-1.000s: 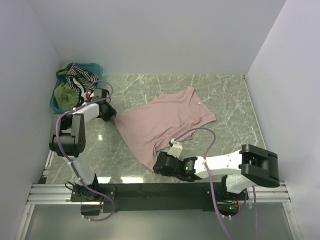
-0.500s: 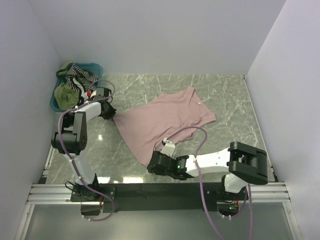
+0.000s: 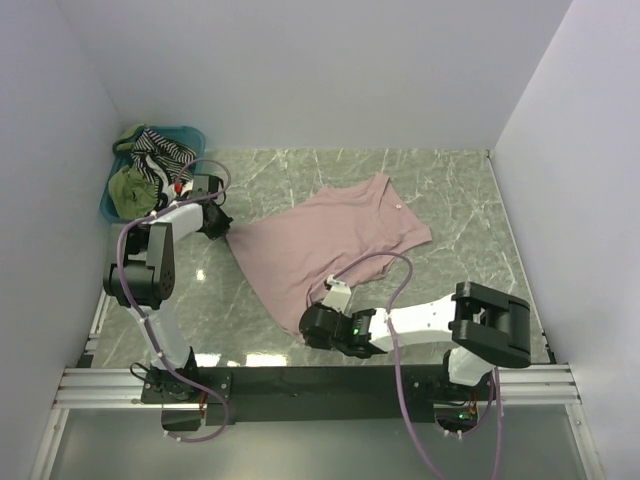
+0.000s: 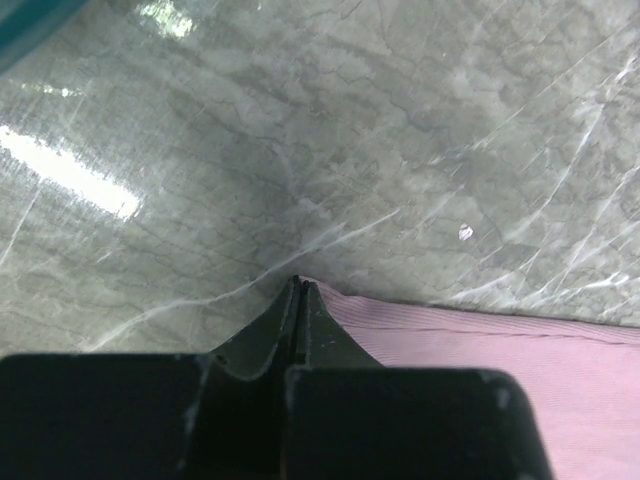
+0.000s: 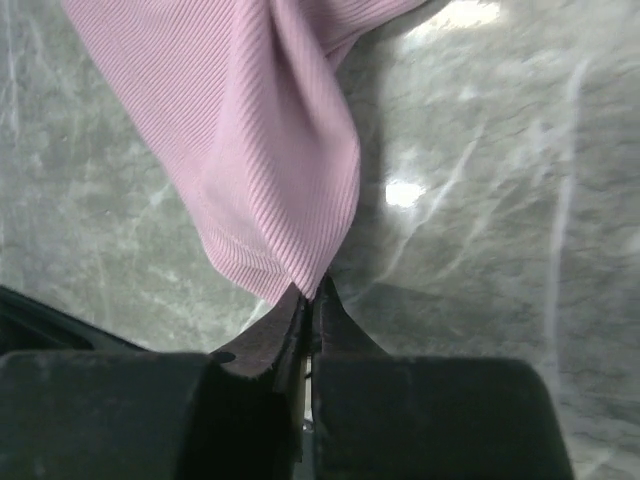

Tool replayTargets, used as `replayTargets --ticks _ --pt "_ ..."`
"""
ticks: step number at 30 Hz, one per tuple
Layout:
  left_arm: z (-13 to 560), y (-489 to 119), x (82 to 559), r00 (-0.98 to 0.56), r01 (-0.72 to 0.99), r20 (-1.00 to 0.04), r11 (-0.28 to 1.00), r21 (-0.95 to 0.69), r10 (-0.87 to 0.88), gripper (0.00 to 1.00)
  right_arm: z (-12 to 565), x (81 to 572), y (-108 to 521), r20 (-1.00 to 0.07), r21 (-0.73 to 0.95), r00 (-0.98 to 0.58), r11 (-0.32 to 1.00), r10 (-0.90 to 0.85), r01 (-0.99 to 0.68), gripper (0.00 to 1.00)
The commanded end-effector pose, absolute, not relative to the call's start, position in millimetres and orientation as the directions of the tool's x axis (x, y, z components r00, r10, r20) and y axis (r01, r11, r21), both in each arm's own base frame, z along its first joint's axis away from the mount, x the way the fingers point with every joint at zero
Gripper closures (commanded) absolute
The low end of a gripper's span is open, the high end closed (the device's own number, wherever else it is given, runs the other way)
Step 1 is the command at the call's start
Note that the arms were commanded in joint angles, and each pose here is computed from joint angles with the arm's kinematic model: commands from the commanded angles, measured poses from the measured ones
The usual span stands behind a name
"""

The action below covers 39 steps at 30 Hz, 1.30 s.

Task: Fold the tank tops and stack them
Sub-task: Flatten the tank top out

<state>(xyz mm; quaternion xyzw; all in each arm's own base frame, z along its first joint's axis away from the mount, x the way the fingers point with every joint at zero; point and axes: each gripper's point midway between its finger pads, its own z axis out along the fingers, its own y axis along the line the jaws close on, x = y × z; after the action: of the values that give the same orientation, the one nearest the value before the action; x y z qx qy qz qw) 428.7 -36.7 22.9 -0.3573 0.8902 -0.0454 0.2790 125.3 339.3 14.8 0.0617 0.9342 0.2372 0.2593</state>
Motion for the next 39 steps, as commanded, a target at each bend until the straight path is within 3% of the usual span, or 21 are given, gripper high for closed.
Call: replayTargets --ticks 1,7,13,22,27,32,39 --pt "36 -38 417 -0.597 -0.605 -0.462 0.746 -0.278 -0.656 0.99 25 142 311 -0.534 0.38 -0.819 0.925 0.209 -0.012 1.0" --pt "122 -46 425 -0.493 -0.54 -0.519 0.713 -0.446 -0.698 0.99 110 169 273 -0.703 0.224 -0.704 0.971 0.1 -0.086 1.0" --pt "302 -54 412 -0.269 -0.301 -0.606 0.663 -0.685 -0.748 0.99 237 204 208 -0.843 0.104 -0.534 0.993 0.063 -0.047 1.0" --pt "491 -62 348 -0.047 0.06 -0.585 0.582 -0.811 -0.81 0.99 424 230 126 -0.955 0.21 -0.219 0.977 0.198 -0.034 1.0" --pt "548 -61 320 0.025 0.177 -0.559 0.554 -0.813 -0.829 0.99 478 231 114 -0.972 0.216 -0.108 0.974 0.209 -0.063 1.0" --pt "550 -71 339 -0.009 0.206 -0.554 0.541 -0.815 -0.832 0.99 504 253 117 -0.976 0.217 -0.038 0.973 0.215 -0.075 1.0" --pt "561 -81 386 0.001 0.257 -0.54 0.522 -0.813 -0.842 0.99 507 343 132 -0.978 0.208 -0.014 0.97 0.208 -0.13 1.0"
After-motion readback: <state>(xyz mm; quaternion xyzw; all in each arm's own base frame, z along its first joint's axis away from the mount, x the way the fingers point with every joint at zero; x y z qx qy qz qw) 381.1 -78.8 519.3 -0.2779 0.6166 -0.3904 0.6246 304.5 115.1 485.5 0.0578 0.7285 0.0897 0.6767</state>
